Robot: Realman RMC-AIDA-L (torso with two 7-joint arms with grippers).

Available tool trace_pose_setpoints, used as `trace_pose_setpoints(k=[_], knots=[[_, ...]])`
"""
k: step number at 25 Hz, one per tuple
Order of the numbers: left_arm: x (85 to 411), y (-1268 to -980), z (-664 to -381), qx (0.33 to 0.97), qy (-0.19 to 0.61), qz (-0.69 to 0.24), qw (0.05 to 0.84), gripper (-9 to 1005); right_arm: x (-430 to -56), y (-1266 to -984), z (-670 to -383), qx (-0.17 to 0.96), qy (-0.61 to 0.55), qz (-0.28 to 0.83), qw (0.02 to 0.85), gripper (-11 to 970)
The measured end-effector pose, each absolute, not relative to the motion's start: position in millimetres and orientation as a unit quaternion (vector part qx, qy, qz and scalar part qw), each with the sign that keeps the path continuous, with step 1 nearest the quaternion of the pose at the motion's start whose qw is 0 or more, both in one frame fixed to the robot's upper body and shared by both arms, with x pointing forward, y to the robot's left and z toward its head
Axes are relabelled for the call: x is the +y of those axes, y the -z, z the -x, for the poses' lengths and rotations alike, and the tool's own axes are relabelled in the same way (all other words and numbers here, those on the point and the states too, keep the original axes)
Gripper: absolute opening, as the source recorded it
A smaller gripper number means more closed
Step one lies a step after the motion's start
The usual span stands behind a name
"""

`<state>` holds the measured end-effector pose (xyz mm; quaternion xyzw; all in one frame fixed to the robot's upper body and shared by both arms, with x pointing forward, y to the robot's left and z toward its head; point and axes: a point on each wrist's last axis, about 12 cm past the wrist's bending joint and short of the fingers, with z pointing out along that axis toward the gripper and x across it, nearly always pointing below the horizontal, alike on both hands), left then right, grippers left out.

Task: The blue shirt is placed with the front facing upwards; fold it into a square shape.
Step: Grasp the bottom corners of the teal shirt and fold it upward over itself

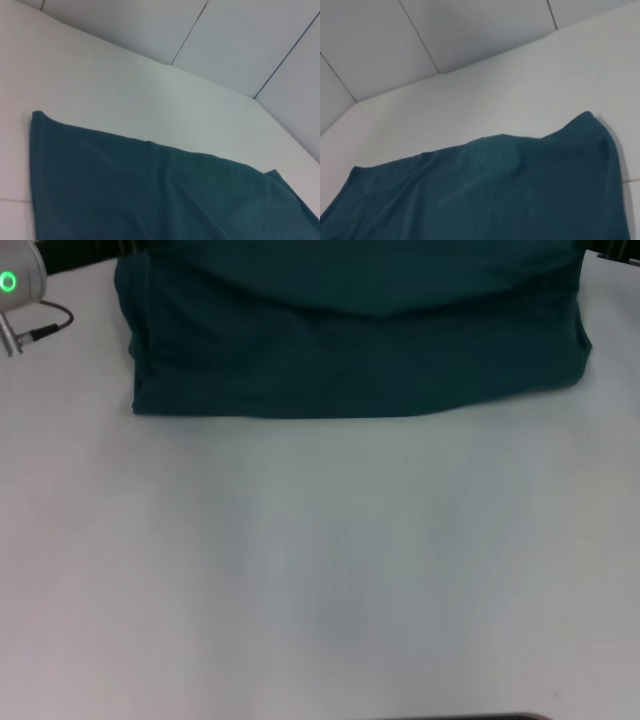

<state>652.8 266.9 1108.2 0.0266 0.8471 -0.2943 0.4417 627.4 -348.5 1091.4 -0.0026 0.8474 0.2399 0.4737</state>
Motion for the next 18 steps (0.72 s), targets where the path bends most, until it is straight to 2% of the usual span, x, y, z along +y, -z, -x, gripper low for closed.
trace_pose_setpoints(k=[10,18], knots=[[260.2,-1089.5,-638.1,0.851,0.304,-0.029,0.427,74,-340.8,-1076.8,-618.1,0.852,-0.243,-0.001,0.463,33],[246.9,-1088.9,-633.4,0.853,0.319,-0.071,0.408,79,-335.4,-1073.2,-618.1,0.857,-0.236,0.009,0.459,55]])
